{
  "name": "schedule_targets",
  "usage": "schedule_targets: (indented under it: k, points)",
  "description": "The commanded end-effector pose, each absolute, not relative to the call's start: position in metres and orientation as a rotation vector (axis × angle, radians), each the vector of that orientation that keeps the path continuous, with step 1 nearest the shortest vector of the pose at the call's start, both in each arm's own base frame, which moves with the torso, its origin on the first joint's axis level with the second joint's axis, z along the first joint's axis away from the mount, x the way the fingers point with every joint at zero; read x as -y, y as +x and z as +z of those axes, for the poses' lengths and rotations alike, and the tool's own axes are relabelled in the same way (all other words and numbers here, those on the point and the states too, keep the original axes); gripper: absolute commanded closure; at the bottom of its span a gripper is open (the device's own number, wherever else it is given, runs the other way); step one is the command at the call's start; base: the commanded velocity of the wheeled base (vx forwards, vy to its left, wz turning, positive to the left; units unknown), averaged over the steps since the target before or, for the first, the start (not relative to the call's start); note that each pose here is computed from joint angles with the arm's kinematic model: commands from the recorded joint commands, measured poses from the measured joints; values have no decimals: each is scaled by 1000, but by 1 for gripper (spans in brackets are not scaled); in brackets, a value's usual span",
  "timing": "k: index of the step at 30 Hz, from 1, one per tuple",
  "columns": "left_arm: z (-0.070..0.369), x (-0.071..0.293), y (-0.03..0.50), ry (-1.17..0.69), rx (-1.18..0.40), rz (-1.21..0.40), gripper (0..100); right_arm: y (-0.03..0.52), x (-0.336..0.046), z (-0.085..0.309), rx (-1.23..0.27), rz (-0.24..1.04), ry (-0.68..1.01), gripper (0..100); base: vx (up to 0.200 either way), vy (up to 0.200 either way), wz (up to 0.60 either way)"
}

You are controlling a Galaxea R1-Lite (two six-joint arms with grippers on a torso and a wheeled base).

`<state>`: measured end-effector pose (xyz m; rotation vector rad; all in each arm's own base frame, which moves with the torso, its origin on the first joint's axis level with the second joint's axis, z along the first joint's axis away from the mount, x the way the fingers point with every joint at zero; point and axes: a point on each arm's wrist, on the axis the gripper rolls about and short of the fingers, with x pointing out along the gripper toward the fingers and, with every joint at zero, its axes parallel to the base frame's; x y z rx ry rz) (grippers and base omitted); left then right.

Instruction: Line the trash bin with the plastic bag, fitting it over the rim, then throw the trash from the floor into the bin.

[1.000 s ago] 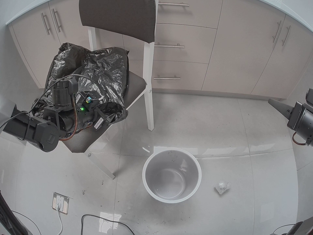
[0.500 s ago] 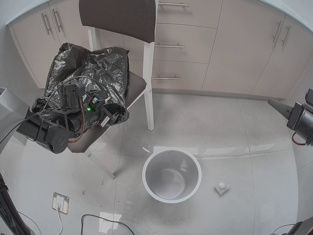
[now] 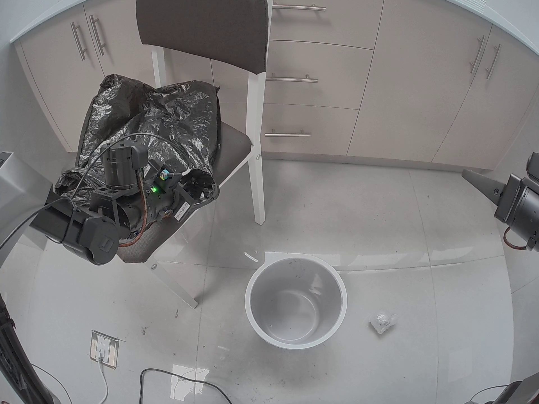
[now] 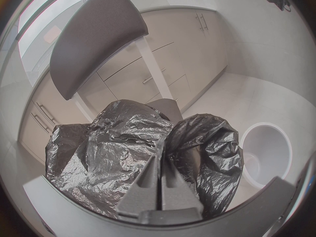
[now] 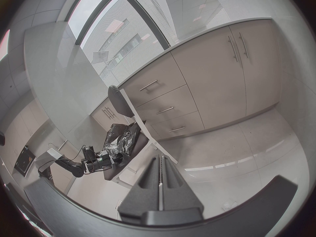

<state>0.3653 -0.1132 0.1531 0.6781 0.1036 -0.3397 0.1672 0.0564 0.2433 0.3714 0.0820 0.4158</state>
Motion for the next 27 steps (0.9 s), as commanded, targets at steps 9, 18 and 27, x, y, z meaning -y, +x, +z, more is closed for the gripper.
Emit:
schedule_targets:
  k: [9,18,27]
  points:
    - [204,105,336,400,-16,-307,100,166,-56,241,-90,420,371,100,0,0,0]
    - [297,61,193,-515,71,-455,100,173,-60,232,-131,424,366,100,0,0,0]
    - [239,31,155,-976,-444,-603,100,184,-76,203,-179,471,349,100,0,0,0]
